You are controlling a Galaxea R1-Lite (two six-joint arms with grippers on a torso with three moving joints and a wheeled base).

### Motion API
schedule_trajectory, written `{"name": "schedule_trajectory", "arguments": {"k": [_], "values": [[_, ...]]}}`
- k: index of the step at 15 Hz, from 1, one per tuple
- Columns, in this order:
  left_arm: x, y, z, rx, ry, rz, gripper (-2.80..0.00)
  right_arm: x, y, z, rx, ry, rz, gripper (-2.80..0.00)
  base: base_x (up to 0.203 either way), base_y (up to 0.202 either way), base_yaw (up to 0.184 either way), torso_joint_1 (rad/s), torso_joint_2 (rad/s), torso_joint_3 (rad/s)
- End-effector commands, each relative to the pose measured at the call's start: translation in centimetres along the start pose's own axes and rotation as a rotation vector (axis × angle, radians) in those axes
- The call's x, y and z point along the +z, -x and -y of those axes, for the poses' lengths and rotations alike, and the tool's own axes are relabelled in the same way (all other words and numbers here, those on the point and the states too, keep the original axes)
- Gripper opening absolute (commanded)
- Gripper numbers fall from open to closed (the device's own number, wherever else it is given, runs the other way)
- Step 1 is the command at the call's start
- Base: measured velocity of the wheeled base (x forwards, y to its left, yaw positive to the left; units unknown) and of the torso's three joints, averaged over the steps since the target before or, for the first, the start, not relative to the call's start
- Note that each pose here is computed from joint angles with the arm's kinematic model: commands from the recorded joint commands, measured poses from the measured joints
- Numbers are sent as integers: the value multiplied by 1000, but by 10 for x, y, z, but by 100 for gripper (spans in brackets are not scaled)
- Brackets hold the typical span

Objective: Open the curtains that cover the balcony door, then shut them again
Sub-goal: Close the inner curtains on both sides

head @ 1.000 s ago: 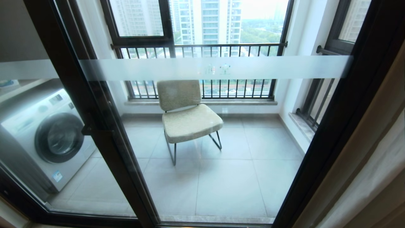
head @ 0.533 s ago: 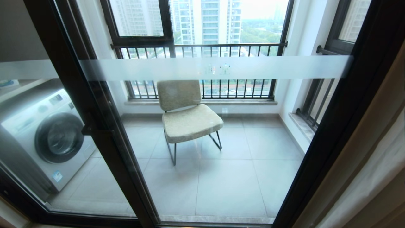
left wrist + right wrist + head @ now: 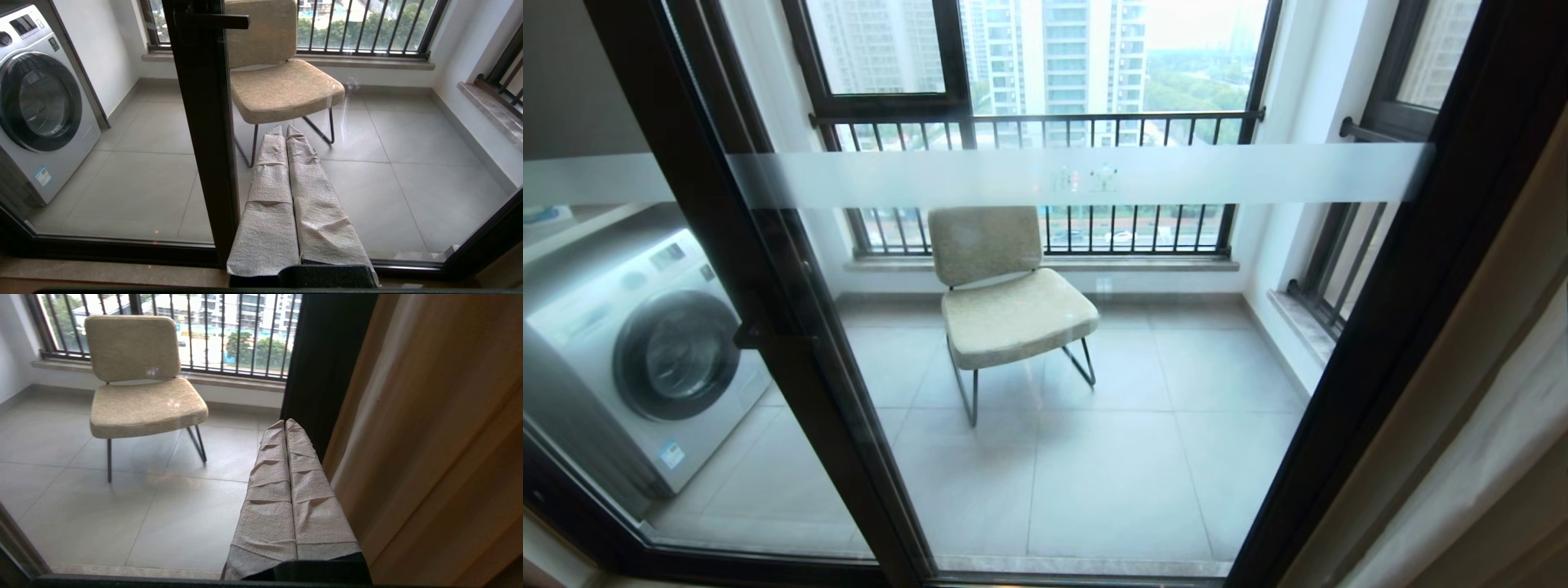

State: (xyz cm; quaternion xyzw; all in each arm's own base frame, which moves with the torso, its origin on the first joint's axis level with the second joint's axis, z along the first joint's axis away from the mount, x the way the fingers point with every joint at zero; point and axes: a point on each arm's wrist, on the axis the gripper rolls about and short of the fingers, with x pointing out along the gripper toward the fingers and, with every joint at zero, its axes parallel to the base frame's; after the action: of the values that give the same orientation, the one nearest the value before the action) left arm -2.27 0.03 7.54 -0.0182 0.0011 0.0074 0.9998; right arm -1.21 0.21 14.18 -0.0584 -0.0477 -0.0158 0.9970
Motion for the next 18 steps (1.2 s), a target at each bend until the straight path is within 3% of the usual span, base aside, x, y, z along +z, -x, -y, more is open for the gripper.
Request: {"name": "schedule_trajectory", "arguments": {"k": [1, 5, 6, 10, 11, 12, 16, 18], "values": [[0, 0, 0, 1, 0, 0, -280, 23, -18, 4, -175, 13, -67, -280, 0, 0, 0, 0, 0, 0], [0, 0, 0, 1, 0, 0, -280, 38, -33, 18, -592, 89, -177, -280, 0, 0, 0, 0, 0, 0], [0, 0, 0, 1, 0, 0, -280, 39, -37, 24, -655, 102, -214, -280, 0, 0, 0, 0, 0, 0], [0, 0, 0, 1, 0, 0, -280, 45, -48, 36, -692, 124, -220, -280, 0, 0, 0, 0, 0, 0], [0, 0, 0, 1, 0, 0, -280, 47, -50, 38, -690, 126, -214, -36, 0, 0, 0, 0, 0, 0], [0, 0, 0, 1, 0, 0, -280, 49, -52, 40, -683, 124, -213, 0, 0, 0, 0, 0, 0, 0], [0, 0, 0, 2, 0, 0, -280, 56, -66, 50, -649, 103, -200, 0, 0, 0, 0, 0, 0, 0], [0, 0, 0, 1, 0, 0, -280, 64, -86, 56, -541, 90, -153, 0, 0, 0, 0, 0, 0, 0]]}}
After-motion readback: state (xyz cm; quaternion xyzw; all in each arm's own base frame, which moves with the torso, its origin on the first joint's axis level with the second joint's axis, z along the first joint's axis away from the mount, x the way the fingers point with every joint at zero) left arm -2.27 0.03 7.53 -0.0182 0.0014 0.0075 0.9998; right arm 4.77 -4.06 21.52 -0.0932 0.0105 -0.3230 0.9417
